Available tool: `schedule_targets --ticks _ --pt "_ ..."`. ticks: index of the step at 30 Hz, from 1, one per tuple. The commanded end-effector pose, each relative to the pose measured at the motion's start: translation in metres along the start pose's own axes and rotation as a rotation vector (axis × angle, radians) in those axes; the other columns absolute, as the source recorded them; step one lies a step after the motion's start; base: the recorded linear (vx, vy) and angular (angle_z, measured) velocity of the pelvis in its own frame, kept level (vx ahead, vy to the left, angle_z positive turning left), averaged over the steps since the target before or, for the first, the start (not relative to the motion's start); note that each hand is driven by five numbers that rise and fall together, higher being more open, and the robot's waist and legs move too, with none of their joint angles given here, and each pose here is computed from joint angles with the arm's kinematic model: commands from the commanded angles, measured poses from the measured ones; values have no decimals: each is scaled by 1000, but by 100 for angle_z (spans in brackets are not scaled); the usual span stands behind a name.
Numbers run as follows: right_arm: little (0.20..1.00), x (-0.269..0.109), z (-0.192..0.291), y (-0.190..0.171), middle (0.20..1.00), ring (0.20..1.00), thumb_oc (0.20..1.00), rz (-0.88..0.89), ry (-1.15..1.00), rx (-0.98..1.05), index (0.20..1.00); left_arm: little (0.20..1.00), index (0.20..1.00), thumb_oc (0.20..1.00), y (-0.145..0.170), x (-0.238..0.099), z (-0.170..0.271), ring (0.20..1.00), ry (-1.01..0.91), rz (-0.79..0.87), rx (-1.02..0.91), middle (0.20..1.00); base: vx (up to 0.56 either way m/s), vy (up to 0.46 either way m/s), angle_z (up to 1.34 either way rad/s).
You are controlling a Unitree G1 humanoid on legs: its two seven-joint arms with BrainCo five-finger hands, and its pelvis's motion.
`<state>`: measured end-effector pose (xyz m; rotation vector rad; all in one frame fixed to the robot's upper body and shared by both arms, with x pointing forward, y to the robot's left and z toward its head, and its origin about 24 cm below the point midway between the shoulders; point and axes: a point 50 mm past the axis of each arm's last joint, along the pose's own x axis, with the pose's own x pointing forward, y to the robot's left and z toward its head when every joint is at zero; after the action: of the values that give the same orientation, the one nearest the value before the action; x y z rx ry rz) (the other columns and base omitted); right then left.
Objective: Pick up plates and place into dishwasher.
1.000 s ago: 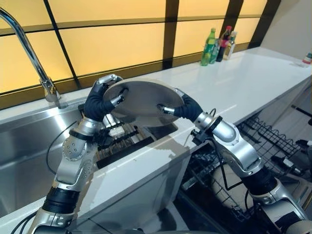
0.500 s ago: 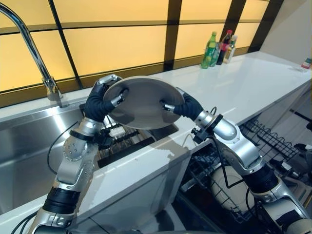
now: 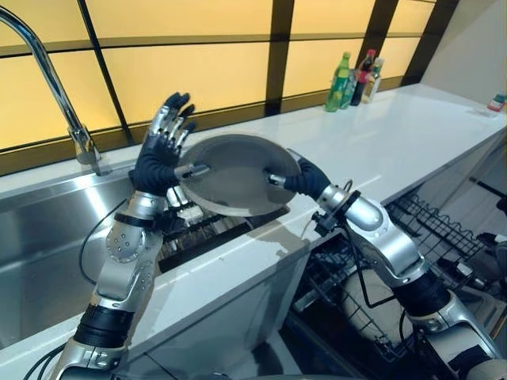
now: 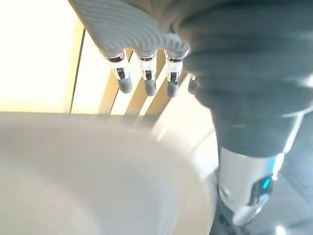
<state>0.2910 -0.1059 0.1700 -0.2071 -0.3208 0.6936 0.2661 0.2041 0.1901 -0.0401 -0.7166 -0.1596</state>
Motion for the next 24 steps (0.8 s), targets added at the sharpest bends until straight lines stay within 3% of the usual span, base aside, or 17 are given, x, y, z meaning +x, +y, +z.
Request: schedule_targets --ticks 1,11,24 --pt "200 -9 27 -26 200 200 200 -125 -125 -130 200 1000 1000 1000 27 -2 7 1000 -57 146 93 1000 51 6 -9" --pt "200 -60 4 -77 200 200 200 -444 44 -253 200 1000 1000 1000 73 -24 18 1000 -37 367 246 1000 89 59 -28" --pt "200 -135 -36 -115 200 200 200 -814 339 -485 200 1000 1000 1000 97 -45 26 1000 51 396 298 1000 107 105 -14"
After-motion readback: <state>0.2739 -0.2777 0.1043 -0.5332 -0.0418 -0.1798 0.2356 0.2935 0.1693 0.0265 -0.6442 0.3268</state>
